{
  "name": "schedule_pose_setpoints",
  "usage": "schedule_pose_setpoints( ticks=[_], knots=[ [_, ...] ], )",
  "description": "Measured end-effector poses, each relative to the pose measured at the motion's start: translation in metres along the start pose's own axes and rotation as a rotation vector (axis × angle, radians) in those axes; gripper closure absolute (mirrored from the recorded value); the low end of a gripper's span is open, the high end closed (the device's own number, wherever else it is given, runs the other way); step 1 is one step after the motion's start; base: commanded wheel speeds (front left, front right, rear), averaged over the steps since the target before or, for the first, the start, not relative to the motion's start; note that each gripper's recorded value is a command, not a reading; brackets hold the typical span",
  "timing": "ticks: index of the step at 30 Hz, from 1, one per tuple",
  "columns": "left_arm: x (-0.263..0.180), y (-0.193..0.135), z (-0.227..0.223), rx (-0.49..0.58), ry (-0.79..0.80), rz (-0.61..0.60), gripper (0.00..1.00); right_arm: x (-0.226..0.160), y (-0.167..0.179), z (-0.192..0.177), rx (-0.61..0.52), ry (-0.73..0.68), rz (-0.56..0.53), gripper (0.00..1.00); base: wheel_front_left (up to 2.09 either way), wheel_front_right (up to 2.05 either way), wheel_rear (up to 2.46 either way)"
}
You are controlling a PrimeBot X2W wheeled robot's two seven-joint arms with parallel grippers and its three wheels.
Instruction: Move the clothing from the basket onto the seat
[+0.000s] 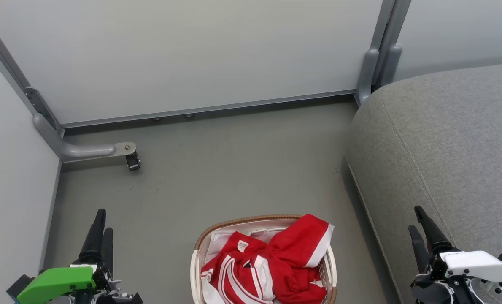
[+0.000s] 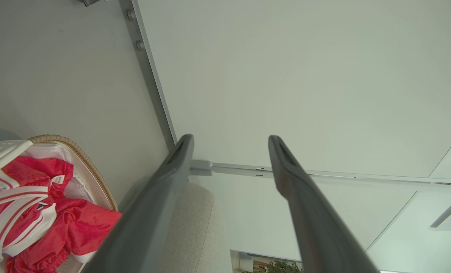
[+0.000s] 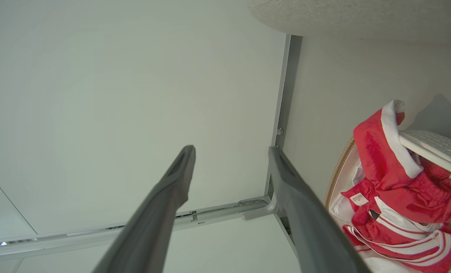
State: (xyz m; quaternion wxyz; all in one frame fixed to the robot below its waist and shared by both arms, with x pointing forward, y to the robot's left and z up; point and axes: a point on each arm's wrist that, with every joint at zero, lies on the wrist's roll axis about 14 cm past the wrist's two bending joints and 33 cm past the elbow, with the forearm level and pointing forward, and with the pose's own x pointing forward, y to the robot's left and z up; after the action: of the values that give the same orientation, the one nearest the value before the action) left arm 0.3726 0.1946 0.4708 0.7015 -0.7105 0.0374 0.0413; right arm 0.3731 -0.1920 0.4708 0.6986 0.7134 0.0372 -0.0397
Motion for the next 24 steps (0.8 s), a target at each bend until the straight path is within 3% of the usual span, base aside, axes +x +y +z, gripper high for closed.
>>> schedule_pose_setpoints(
  ticks=[14, 24],
  knots=[
    [0.000, -0.008, -0.004, 0.088, -0.019, -0.024, 0.00, 0.001, 0.000, 0.001, -0.073, -0.033, -0.004, 0.00, 0.00, 0.00, 0.00],
    [0.000, -0.021, -0.007, 0.266, -0.029, -0.064, 0.00, 0.003, 0.008, 0.009, -0.226, -0.070, 0.016, 0.00, 0.00, 0.00, 0.00]
  ],
)
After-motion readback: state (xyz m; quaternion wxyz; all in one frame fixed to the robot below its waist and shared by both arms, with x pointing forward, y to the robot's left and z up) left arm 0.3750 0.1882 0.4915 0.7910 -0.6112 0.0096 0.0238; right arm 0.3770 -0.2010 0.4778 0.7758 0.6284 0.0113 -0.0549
